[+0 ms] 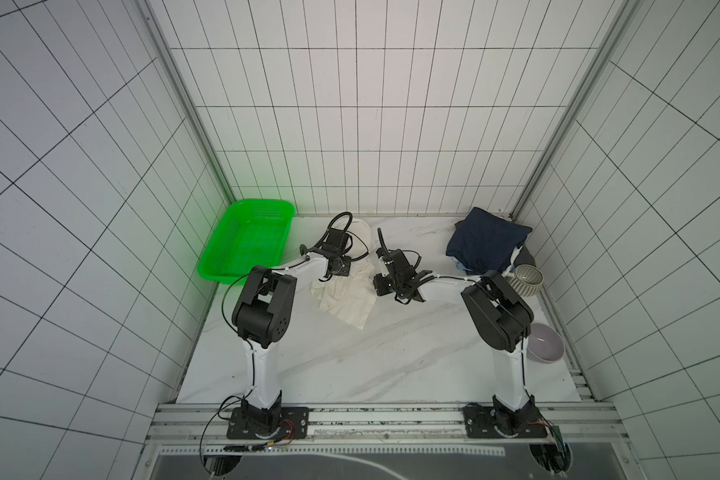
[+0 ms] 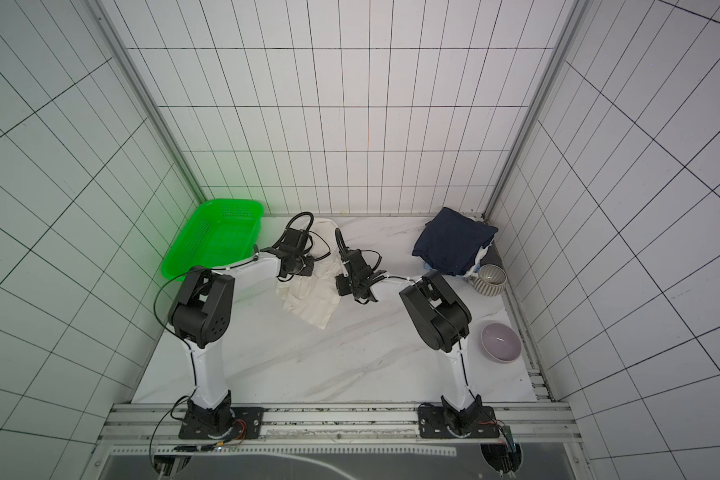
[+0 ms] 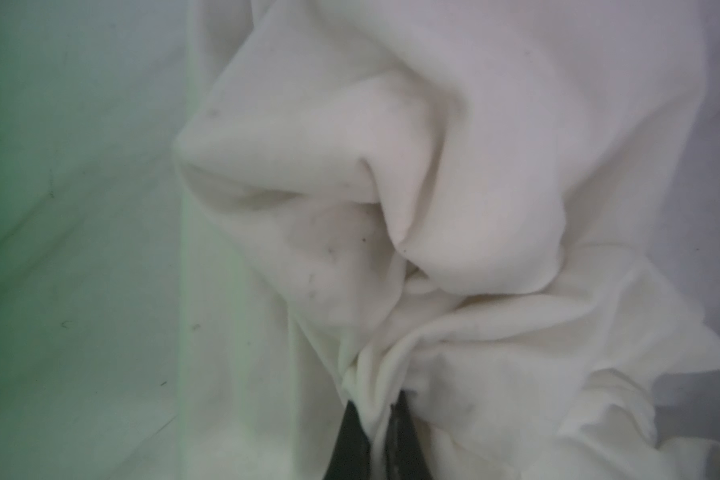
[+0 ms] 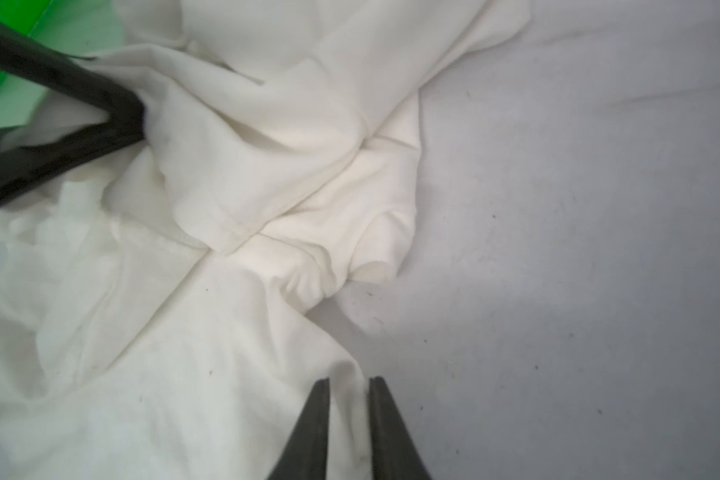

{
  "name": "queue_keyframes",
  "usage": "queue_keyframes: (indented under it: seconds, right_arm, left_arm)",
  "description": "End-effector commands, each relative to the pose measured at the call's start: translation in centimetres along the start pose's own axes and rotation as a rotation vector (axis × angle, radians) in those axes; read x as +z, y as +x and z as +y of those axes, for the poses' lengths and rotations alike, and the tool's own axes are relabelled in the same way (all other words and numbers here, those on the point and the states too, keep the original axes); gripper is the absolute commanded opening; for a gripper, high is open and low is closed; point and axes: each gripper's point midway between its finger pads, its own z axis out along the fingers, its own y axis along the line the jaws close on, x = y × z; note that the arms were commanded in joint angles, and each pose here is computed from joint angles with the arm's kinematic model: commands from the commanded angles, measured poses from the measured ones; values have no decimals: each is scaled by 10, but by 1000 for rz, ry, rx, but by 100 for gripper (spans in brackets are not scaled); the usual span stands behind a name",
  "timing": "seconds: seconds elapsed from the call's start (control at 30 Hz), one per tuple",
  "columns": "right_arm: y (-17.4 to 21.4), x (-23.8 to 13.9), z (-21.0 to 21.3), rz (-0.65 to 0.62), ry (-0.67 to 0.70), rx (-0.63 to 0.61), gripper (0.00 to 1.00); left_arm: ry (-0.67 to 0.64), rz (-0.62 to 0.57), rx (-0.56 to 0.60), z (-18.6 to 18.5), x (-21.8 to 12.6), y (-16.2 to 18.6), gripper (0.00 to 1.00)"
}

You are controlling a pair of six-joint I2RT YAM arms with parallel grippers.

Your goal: Fold and stack the t-shirts

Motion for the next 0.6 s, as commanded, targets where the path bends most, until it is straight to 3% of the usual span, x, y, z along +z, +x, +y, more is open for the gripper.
queue_keyframes:
  seconds: [0.0,0.17,0.33,0.43,0.57]
  right_arm:
    - [-43,-25,-4,-85,17,3,1]
    - [-71,-92,-36,-183,72,54,0]
    - [-111,-201,-73,-374,148,97,0]
    - [-146,-268,-91,-499,204,106,0]
    - [-204,-341,-95,-635,220,79,0]
  left_arm:
    - [56,-181,-71,14,-74,-55,1]
    - [84,-331,-155,37,-158,-89,0]
    - [108,-523,-216,56,-233,-107,0]
    - [95,-607,-259,69,-261,-127,0]
    - [137,-630,-260,65,-285,-177,0]
